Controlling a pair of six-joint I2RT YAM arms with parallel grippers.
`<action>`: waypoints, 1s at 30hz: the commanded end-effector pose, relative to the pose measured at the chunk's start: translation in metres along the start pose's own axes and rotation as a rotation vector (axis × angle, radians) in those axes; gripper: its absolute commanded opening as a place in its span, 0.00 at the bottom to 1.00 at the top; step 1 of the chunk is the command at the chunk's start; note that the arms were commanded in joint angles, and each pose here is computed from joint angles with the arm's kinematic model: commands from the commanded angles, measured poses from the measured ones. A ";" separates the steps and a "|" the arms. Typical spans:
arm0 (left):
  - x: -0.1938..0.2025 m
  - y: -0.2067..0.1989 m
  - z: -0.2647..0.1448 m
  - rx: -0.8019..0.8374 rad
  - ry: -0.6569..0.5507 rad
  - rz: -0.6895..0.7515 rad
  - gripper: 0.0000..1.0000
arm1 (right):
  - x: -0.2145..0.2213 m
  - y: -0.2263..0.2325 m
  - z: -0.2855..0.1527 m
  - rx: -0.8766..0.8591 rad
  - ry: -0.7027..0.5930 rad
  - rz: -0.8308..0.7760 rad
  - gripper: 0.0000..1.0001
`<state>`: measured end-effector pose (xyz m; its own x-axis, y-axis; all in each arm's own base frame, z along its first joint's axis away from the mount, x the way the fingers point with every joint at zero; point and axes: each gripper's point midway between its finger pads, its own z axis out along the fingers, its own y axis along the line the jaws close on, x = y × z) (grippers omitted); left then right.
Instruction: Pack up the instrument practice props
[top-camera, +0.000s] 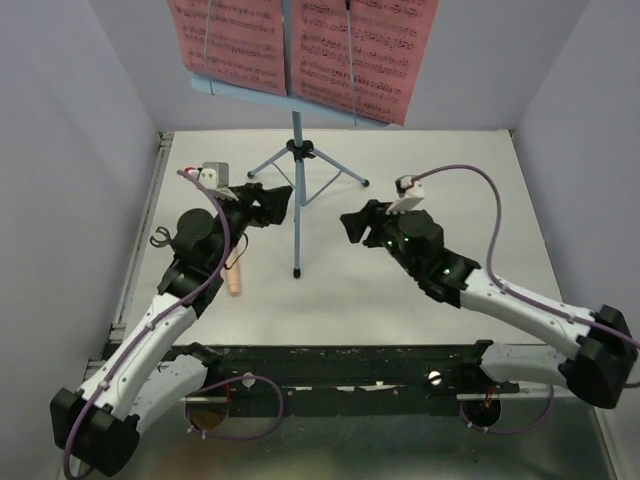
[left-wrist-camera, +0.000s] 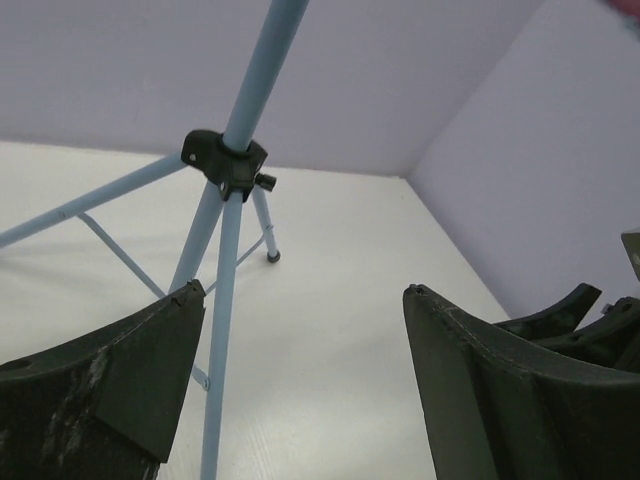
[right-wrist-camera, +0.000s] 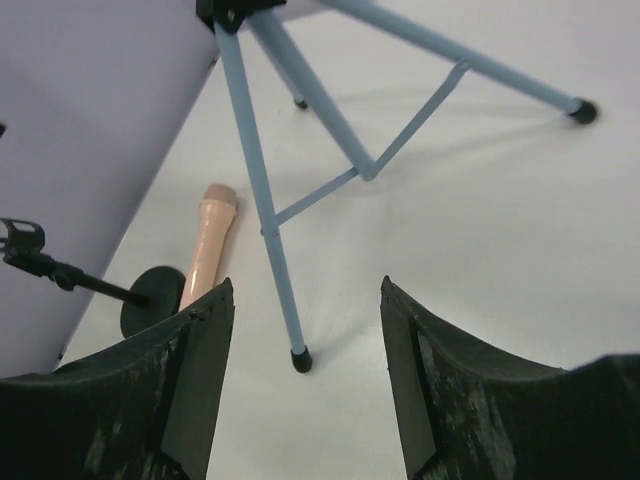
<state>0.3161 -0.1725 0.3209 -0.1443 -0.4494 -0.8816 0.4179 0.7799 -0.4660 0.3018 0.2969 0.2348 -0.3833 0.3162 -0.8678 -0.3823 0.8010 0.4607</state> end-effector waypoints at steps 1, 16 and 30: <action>-0.016 -0.019 -0.037 0.066 -0.032 0.003 0.89 | -0.030 -0.059 -0.057 0.259 -0.068 -0.082 0.69; -0.074 -0.039 -0.076 -0.006 -0.088 -0.155 0.98 | -0.172 -0.051 -0.171 0.323 -0.337 -0.025 1.00; -0.150 -0.197 -0.078 0.591 -0.105 0.048 0.98 | -0.275 0.031 -0.228 -0.021 -0.546 -0.145 1.00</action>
<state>0.2010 -0.2005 0.5062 -0.0838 -0.5567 -0.8265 0.7904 0.4680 -0.3953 0.2071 0.1028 0.5226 0.1091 0.4738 -0.8739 -0.3195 0.8492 0.4205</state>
